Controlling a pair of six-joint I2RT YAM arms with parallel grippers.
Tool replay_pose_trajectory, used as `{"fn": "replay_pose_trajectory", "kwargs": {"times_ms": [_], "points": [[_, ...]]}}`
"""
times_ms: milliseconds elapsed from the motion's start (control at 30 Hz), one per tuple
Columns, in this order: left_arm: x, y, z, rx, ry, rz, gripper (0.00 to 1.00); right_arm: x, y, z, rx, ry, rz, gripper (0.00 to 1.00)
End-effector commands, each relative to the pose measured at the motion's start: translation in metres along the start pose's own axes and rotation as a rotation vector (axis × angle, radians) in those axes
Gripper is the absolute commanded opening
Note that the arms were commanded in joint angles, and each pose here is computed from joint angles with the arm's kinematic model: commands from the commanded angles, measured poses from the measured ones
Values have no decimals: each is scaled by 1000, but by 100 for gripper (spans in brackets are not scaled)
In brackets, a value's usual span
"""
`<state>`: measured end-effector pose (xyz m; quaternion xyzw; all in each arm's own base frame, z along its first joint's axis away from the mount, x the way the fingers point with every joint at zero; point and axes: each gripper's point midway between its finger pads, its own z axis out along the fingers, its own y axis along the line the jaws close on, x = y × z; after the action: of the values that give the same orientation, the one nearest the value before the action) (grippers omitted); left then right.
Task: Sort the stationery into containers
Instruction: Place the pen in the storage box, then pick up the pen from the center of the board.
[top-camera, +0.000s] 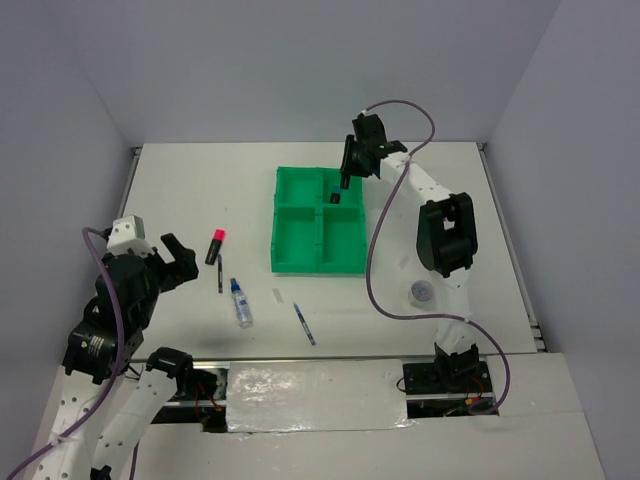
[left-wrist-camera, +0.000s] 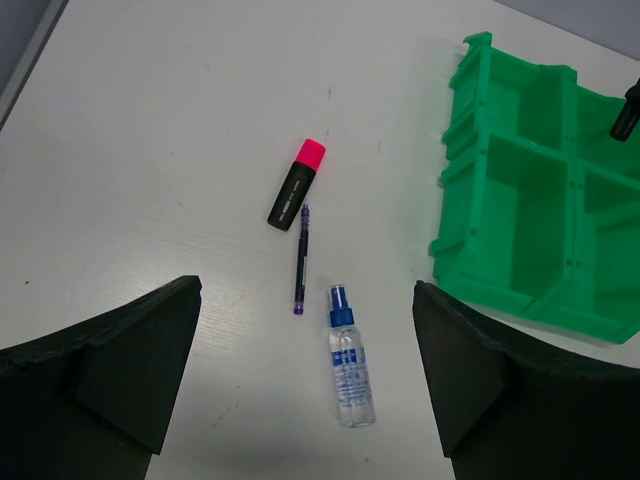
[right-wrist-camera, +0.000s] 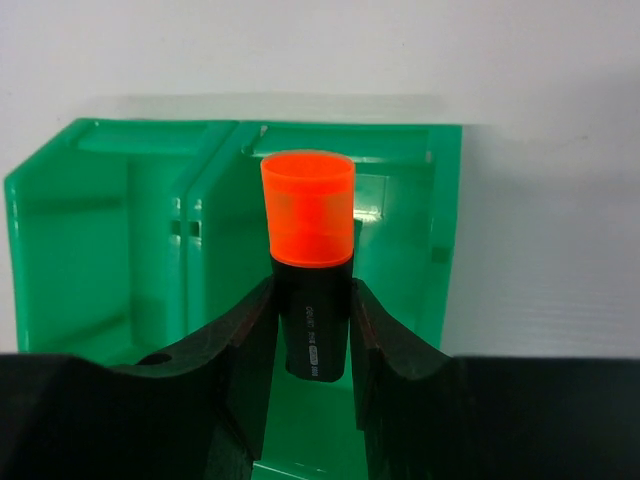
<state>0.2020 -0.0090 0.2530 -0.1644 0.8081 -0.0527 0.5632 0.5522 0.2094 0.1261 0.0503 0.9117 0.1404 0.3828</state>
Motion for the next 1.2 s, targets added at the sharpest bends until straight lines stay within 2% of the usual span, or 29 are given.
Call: {"fn": "replay_pose_trajectory", "kwargs": {"times_ms": [0, 100, 167, 200, 233, 267, 300, 333, 467, 533, 567, 600, 633, 667, 700, 733, 767, 800, 833, 867, 900, 967, 1000, 1033, 1167], "points": [[-10, -9, 2, 34, -25, -1, 99, -24, 16, -25, -60, -75, -24, 38], [-10, -10, 3, 32, -21, 1, 99, -26, 18, -30, -75, -86, -29, 42], [-10, -9, 4, 28, -19, -1, 99, -28, 22, -36, -81, -93, -38, 54], [-10, -9, 4, 29, -21, 0, 99, -33, 23, -41, -86, -104, -42, 55], [-10, -9, 4, 27, -20, -2, 99, -36, 29, -46, -96, -113, -56, 65], [-9, -8, 4, 23, -19, -1, 99, -36, 36, -51, -124, -111, -63, 67], [-9, -9, 5, 24, -18, -1, 99, -42, 40, -59, -129, -128, -67, 96], [-10, -9, 5, 24, -18, -1, 99, -48, 47, -66, -138, -142, -76, 100], [-6, -14, 15, 31, 11, 23, 99, -59, 63, -98, -181, -180, -75, 100], [2, -20, 31, 27, 75, 65, 99, -58, 73, -131, -237, -204, -85, 100], [1, -23, 36, 19, 101, 64, 99, -71, 84, -170, -297, -266, -99, 100], [4, -25, 44, 5, 133, 64, 99, -49, 83, -174, -327, -225, -127, 100], [17, -28, 62, -24, 214, 79, 99, -44, 83, -190, -347, -240, -138, 100], [15, -33, 72, -27, 227, 77, 99, -40, 89, -207, -381, -265, -158, 100], [17, -29, 82, -71, 242, 79, 99, -24, 81, -235, -400, -280, -170, 100], [34, -26, 101, -128, 321, 88, 99, -14, 78, -249, -417, -286, -176, 100], [32, -24, 112, -155, 336, 83, 99, -14, 79, -290, -466, -354, -182, 100], [36, -24, 122, -163, 362, 75, 99, 18, 67, -282, -462, -296, -172, 100], [53, -19, 140, -190, 431, 83, 98, 33, 67, -294, -510, -289, -178, 100], [47, -12, 150, -220, 437, 64, 96, 54, 61, -310, -550, -297, -172, 100], [60, -4, 165, -262, 488, 74, 95, 65, 60, -318, -578, -297, -172, 100], [55, -4, 182, -235, 510, 65, 92, 98, 57, -338, -670, -289, -182, 100], [67, -5, 191, -224, 560, 76, 93, 109, 57, -343, -699, -280, -189, 100], [65, -8, 197, -207, 561, 80, 94, 117, 56, -358, -743, -289, -202, 100], [84, -7, 222, -200, 634, 115, 94, 144, 41, -363, -741, -265, -216, 100]]}}
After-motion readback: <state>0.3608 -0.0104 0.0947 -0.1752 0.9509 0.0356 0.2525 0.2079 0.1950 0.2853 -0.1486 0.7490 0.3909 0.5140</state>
